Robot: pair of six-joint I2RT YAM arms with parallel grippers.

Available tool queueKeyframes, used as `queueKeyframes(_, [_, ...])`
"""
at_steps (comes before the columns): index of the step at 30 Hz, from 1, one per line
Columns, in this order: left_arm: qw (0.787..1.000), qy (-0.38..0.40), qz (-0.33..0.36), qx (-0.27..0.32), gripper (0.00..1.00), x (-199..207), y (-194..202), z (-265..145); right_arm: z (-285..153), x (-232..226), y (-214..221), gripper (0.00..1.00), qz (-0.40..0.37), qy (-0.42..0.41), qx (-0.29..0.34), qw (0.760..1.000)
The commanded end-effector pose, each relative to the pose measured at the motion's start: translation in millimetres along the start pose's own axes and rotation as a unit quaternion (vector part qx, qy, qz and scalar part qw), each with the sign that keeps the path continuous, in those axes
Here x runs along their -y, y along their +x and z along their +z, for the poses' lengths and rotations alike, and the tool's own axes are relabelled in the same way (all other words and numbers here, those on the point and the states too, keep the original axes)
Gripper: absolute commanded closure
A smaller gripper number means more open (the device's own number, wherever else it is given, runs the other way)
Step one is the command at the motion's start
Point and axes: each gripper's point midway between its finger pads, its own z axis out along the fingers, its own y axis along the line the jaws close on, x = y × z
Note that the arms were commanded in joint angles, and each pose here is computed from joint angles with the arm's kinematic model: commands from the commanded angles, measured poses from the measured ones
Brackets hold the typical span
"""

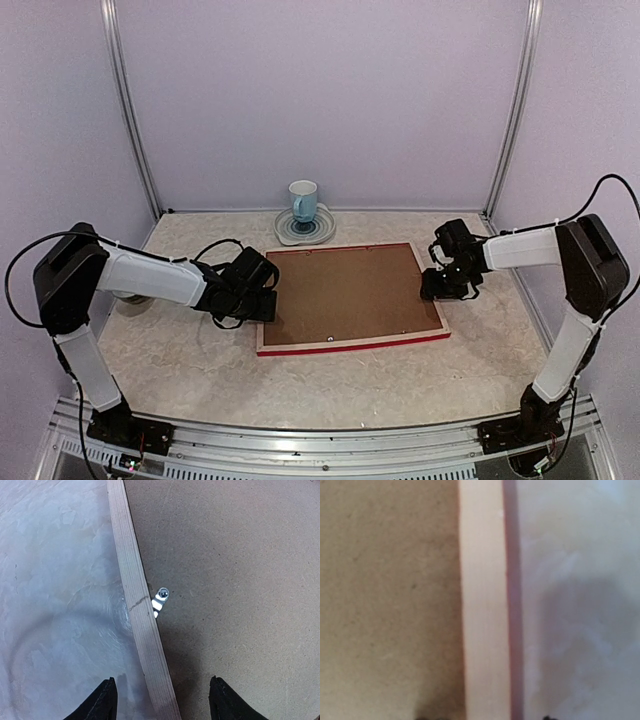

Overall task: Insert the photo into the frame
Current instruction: Press the fastener onto the backboard.

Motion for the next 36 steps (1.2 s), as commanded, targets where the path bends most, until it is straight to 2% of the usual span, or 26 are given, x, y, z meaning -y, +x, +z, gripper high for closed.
queueKeyframes(1, [1.0,0.009,-0.002,0.007,0.38,5.7,-3.1,-2.2,5.6,3.9,7.9,0.49,-0.016,0.029,-0.016,0.999])
queueKeyframes(11, [1.0,0.009,0.0,0.007,0.37,6.0,-4.4,-1.3,4.2,7.9,10.4,0.57,-0.022,0.041,-0.017,0.999])
queueKeyframes(36, [1.0,0.005,0.001,0.003,0.37,5.1,-2.1,1.2,-6.7,13.0,2.1,0.65,-0.031,0.058,-0.003,0.998])
